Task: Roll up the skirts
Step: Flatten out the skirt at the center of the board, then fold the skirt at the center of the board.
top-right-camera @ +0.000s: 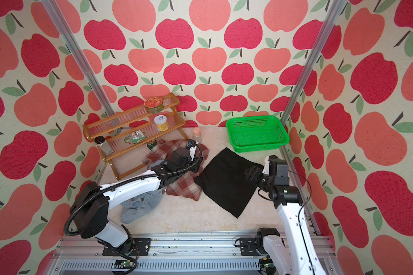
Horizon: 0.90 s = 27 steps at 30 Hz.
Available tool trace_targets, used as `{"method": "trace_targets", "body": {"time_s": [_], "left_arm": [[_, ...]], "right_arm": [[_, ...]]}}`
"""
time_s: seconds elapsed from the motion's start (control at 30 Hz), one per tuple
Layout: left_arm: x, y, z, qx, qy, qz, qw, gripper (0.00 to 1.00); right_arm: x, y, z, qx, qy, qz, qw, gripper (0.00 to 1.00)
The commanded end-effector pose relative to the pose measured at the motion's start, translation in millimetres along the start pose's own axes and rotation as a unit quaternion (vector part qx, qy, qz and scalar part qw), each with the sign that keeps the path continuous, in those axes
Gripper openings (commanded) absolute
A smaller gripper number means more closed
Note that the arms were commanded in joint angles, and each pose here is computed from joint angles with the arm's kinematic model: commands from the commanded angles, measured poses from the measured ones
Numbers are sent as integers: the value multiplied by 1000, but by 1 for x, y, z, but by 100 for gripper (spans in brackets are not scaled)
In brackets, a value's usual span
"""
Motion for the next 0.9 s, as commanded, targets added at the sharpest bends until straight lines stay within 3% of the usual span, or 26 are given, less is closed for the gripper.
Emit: {"method": "trace_targets", "body": {"time_s": [0.0, 0.07, 0.13, 0.3, 0.47, 0.6, 0.87], "left_arm": [[-31, 9, 12, -17, -17, 91, 996, 36], [-41, 8, 14, -4, 0, 111, 994, 25], [-49, 5, 14, 0, 7, 126, 992, 21], [-60, -7, 6, -30, 1, 146, 989, 22], [-64, -12, -9, -88, -2, 161, 983, 31], [-75, -12, -15, -114, -4, 183, 976, 43], [-91, 1, -18, -126, -9, 228, 966, 46]], "right_arm": [[31, 24, 39, -5, -73, -5, 997, 64], [44, 45, 64, -20, -99, -8, 995, 64], [52, 68, 85, -25, -111, -9, 994, 64], [57, 150, 109, -57, -108, 36, 992, 65], [57, 205, 103, -93, -96, 63, 989, 65], [60, 223, 98, -111, -90, 75, 987, 67], [61, 223, 91, -124, -90, 83, 985, 69]]}}
Point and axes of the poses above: each gripper's point midway between its finger pads, its own y axis out along the fingers, its own z axis along the line the jaws close on, x = y × z, the point moved 9 cm from there along -y, back along the fingers, and after that the axes turned 12 degrees about y, right-handed, at the moved point
